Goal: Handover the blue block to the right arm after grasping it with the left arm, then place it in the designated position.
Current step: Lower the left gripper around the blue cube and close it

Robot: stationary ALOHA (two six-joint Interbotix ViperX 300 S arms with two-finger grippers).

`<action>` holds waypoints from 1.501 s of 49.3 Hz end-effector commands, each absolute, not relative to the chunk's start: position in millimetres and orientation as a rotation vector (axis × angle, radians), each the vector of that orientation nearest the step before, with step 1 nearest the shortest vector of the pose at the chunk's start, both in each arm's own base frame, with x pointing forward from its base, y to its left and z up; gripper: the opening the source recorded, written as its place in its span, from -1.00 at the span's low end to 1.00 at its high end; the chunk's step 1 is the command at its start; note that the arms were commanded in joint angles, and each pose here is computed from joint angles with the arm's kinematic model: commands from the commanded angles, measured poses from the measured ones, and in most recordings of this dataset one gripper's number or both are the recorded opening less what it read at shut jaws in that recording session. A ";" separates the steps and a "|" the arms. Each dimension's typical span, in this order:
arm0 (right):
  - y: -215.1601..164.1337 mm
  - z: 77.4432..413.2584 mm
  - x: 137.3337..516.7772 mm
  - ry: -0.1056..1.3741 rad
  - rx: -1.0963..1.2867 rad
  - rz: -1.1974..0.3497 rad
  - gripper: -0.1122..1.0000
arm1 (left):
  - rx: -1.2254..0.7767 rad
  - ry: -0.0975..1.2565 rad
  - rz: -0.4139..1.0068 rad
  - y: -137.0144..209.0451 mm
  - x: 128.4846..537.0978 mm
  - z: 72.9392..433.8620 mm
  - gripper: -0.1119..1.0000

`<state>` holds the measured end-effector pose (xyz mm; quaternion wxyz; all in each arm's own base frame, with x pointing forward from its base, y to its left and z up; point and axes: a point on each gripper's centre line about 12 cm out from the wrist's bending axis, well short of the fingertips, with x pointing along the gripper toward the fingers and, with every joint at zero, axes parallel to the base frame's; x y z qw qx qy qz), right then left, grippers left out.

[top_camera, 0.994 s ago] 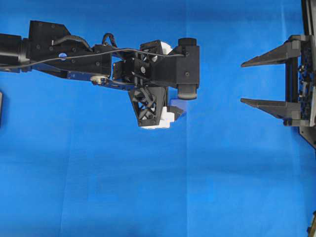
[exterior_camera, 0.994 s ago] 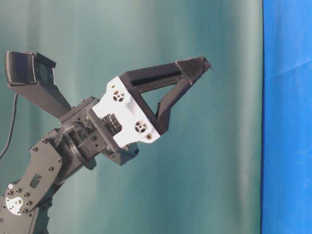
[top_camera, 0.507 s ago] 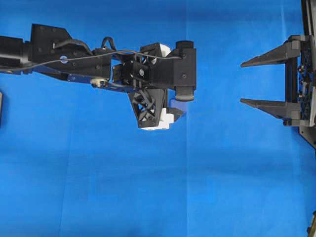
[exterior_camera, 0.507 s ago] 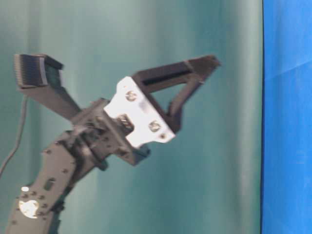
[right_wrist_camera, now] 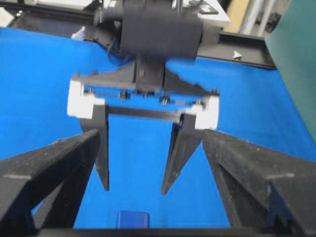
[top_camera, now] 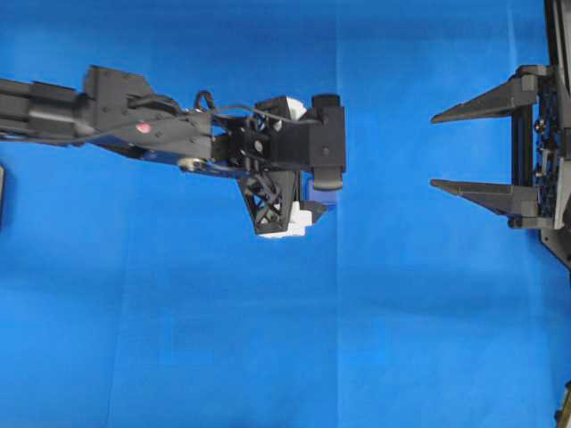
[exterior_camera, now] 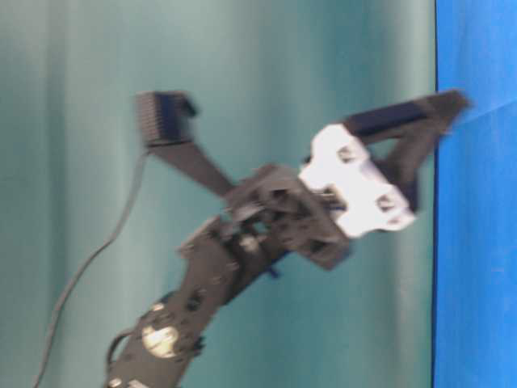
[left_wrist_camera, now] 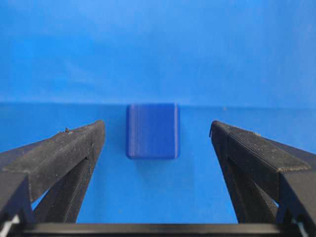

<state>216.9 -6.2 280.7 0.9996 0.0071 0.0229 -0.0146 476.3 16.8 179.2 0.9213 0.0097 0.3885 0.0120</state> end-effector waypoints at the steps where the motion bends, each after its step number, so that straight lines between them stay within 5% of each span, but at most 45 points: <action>1: -6.6 285.8 219.1 0.032 0.016 -0.031 0.94 | 0.012 0.760 0.028 16.9 481.3 187.1 0.85; 36: -7.0 282.5 220.5 0.043 0.017 -0.033 0.94 | -0.022 0.845 0.053 26.0 490.2 108.7 0.85; 61: -7.0 282.0 220.7 0.046 0.017 -0.033 0.94 | -0.021 0.836 0.050 24.6 492.6 109.0 0.82; 66: -7.0 281.7 221.0 0.047 0.017 -0.033 0.94 | -0.021 0.836 0.050 24.6 492.6 109.0 0.56; 71: -7.0 281.3 221.2 0.049 0.017 -0.033 0.94 | -0.011 0.835 0.046 24.6 492.4 108.7 0.04; 74: -7.0 281.3 221.2 0.049 0.016 -0.033 0.94 | -0.009 0.833 0.044 23.8 492.0 108.1 0.03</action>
